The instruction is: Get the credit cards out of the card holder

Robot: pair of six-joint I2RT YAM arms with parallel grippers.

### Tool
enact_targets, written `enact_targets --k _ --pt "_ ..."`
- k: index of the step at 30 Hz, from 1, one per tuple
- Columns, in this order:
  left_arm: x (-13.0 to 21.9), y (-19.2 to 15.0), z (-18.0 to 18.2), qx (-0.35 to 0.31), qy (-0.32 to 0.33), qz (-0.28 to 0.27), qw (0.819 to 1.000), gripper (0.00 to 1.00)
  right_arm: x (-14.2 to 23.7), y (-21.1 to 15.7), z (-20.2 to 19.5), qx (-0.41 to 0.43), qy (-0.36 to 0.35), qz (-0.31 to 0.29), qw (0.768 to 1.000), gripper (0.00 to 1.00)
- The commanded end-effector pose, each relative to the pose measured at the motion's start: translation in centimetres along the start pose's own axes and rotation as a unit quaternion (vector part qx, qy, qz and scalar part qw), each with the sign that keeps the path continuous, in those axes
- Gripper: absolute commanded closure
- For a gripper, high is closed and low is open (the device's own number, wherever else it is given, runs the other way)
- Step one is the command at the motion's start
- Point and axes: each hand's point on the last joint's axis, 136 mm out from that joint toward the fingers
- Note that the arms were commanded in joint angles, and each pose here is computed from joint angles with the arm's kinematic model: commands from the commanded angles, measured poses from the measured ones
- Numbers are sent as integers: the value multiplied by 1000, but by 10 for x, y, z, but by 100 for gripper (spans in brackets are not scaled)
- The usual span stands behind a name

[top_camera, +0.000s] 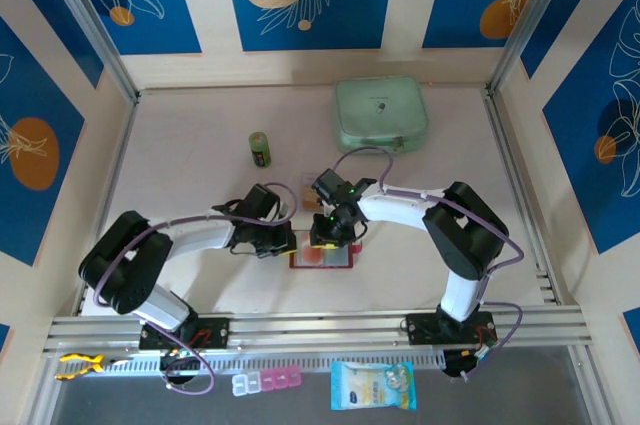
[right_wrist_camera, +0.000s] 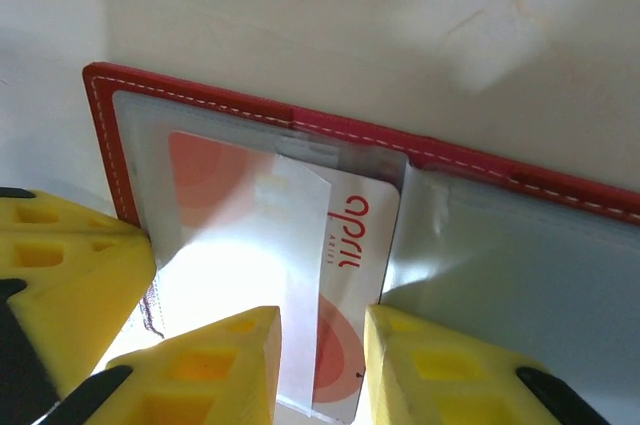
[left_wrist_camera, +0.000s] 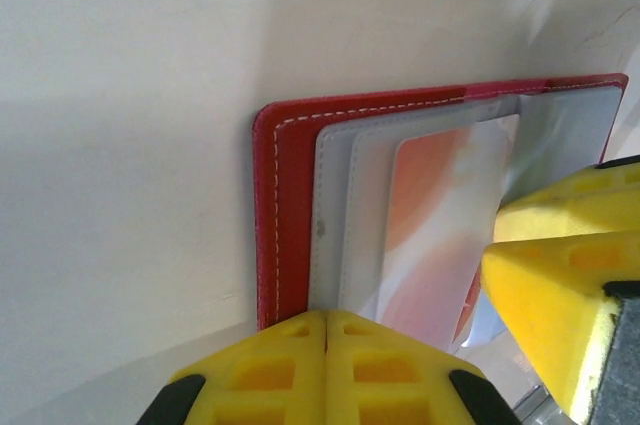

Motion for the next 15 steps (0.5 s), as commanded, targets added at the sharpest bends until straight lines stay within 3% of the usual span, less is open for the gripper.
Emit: enact_targets --k 1,15 --pt "8 -1 3 5 11 0 1000 98 11 -5 7 1 25 5 1000 71" --pt "2 4 -24 -4 -31 -4 1000 97 10 -4 0 -19 37 11 999 71"
Point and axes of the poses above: each hand's point on the last joint's axis, 136 mm out from that joint toward the fingers, its own x axis back along the fingers, its own z axis along the line the jaws close on, y = z × x, and after that the axes turned 14 degrees about -x, right-handed
